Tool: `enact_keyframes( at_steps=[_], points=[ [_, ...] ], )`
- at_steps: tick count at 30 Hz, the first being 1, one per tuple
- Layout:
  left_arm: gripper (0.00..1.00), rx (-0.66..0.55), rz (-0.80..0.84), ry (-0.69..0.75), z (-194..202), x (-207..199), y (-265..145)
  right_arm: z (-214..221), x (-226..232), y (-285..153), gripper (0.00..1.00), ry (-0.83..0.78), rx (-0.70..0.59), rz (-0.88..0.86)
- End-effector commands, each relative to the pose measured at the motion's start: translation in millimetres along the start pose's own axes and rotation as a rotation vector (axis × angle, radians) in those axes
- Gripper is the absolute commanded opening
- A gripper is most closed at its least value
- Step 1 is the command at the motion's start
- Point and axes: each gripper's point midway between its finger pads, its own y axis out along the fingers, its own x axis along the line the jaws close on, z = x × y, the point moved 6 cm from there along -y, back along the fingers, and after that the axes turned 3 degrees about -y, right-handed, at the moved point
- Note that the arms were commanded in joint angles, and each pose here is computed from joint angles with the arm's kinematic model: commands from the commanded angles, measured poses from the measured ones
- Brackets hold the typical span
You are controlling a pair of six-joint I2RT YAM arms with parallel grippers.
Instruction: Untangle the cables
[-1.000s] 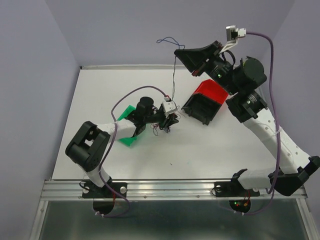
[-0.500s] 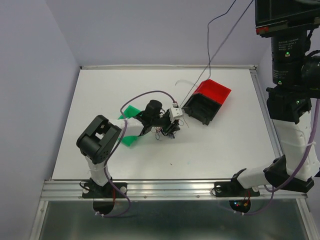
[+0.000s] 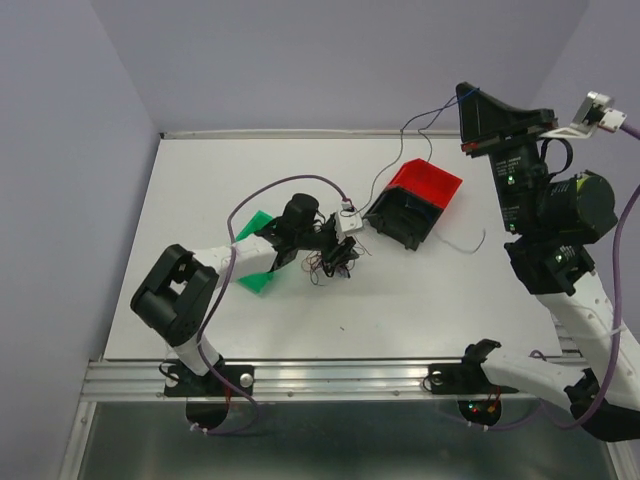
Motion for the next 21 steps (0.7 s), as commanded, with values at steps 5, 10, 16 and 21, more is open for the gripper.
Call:
enact_keyframes(
  at_steps=[5, 10, 16, 21],
  points=[
    [0.44, -0.041, 0.152, 0.112, -29.8, -23.2, -27.1, 48.8, -82.3, -76.3, 0.01, -0.096, 0.080, 0.387],
    [0.44, -0.045, 0.173, 0.145, -35.4, -26.4, -37.9, 78.2, -144.9, -151.7, 0.01, -0.216, 0.114, 0.676],
    [0.39, -0.043, 0.185, 0.147, -32.3, -27.0, -38.5, 95.3, -168.7, -195.5, 0.43, -0.239, 0.119, 0.721],
    [0.38, -0.022, 0.201, 0.137, -30.8, -24.7, -34.8, 146.5, -153.0, -173.9, 0.81, -0.329, 0.444, 0.500]
  ],
)
